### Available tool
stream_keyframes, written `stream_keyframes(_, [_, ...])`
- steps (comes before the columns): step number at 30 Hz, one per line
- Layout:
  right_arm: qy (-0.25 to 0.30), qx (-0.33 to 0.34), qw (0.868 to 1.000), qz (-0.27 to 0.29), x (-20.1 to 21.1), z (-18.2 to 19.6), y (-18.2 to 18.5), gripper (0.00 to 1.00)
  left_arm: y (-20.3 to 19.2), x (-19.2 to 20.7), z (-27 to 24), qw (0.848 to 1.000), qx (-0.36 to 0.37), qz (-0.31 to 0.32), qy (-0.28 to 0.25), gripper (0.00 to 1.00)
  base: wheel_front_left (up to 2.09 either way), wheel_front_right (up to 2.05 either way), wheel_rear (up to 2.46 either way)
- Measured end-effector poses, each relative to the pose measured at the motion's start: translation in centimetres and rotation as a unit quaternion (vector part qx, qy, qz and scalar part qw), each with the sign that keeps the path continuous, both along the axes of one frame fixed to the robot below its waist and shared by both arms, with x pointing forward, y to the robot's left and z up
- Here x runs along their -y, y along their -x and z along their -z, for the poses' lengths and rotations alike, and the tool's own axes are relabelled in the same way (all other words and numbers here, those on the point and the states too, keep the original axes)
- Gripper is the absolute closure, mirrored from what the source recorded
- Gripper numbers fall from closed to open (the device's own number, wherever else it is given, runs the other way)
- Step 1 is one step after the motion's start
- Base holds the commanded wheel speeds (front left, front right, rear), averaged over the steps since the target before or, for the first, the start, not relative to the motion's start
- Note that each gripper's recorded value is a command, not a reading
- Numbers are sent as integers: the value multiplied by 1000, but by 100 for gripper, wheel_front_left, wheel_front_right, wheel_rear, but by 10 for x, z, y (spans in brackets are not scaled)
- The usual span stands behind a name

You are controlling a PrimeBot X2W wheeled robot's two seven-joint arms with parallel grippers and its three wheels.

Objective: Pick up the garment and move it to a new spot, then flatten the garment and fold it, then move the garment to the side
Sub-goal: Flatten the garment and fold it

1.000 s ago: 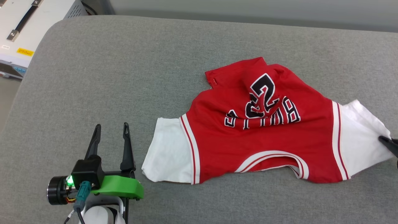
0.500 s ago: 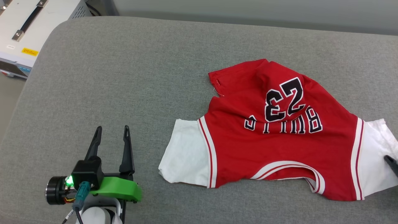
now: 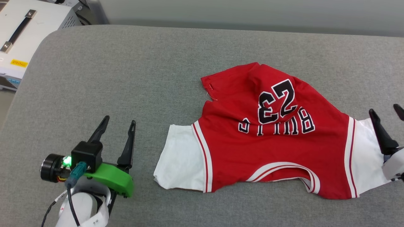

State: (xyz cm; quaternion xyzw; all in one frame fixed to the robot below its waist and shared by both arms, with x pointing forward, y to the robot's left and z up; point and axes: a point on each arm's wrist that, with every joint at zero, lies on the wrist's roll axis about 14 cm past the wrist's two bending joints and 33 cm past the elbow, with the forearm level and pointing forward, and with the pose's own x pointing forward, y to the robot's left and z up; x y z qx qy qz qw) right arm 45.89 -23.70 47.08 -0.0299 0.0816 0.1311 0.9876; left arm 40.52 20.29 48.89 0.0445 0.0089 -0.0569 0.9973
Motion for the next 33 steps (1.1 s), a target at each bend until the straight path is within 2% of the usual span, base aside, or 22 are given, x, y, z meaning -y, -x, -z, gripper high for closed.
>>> stream_keyframes(5, [-8,3,1000,-14,-30,1,19,0,-3,29,11,992,-88,84,-21,0,0,0,0])
stream_keyframes(8, [-9,-4,1000,-20,-44,3,33,0,4,45,13,982,-141,126,-7,0,0,0,0])
stream_keyframes(10, [-10,-7,1000,-24,-51,1,39,0,12,53,19,969,-192,156,-10,0,0,0,0])
stream_keyframes(11, [-13,-8,1000,-26,-57,-1,44,0,20,59,23,956,-233,180,-14,0,0,0,0])
stream_keyframes(12, [-14,-9,1000,-26,-59,-2,45,0,23,62,24,949,-252,191,-13,0,0,0,0])
stream_keyframes(14, [-17,-9,999,-27,-61,-4,46,0,28,68,28,934,-286,213,-15,0,0,0,0])
stream_keyframes(18, [-20,-12,999,-28,-66,-3,47,0,39,72,44,904,-344,245,-63,0,0,0,0])
stream_keyframes(21, [-21,-17,999,-26,-67,-1,48,0,49,77,59,883,-380,264,-75,0,0,0,0])
stream_keyframes(33, [-20,-48,999,-15,-61,23,46,0,63,74,123,831,-468,283,-108,0,0,0,0])
